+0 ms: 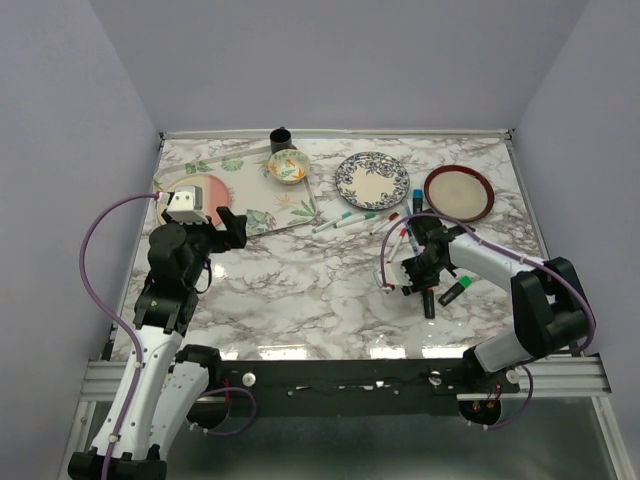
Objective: Open the pen caps
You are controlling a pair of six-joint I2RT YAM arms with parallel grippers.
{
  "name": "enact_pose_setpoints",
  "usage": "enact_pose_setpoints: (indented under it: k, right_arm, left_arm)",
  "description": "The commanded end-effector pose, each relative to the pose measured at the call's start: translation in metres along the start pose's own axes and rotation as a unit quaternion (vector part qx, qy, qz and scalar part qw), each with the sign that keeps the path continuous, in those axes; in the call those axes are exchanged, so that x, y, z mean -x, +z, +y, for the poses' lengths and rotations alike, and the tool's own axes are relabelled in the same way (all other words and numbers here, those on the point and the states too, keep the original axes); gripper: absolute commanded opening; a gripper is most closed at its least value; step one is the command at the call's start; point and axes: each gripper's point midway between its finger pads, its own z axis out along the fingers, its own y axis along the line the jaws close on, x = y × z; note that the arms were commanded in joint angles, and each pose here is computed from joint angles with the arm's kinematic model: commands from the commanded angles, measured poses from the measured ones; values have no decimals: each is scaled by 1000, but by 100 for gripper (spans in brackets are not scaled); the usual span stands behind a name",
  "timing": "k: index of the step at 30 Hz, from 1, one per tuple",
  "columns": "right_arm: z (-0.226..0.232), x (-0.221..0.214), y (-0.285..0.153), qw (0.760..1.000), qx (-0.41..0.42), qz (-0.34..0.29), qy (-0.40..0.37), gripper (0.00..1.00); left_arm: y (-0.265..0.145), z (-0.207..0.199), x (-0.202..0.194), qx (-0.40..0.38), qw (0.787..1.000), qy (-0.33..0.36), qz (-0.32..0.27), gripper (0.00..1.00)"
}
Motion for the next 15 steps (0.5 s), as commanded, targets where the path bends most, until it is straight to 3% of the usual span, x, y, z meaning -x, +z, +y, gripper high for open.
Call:
enact_pose_setpoints:
  k: [1, 15]
  right_arm:
    - [0, -7, 9, 999, 14, 36, -22, 41]
    - [-10, -3, 20, 994, 43, 67, -73, 17]
  left_arm:
    - [-3, -5, 14, -13, 1000, 7, -22, 99]
    - [-4, -5, 15, -13, 1000, 8, -24, 99]
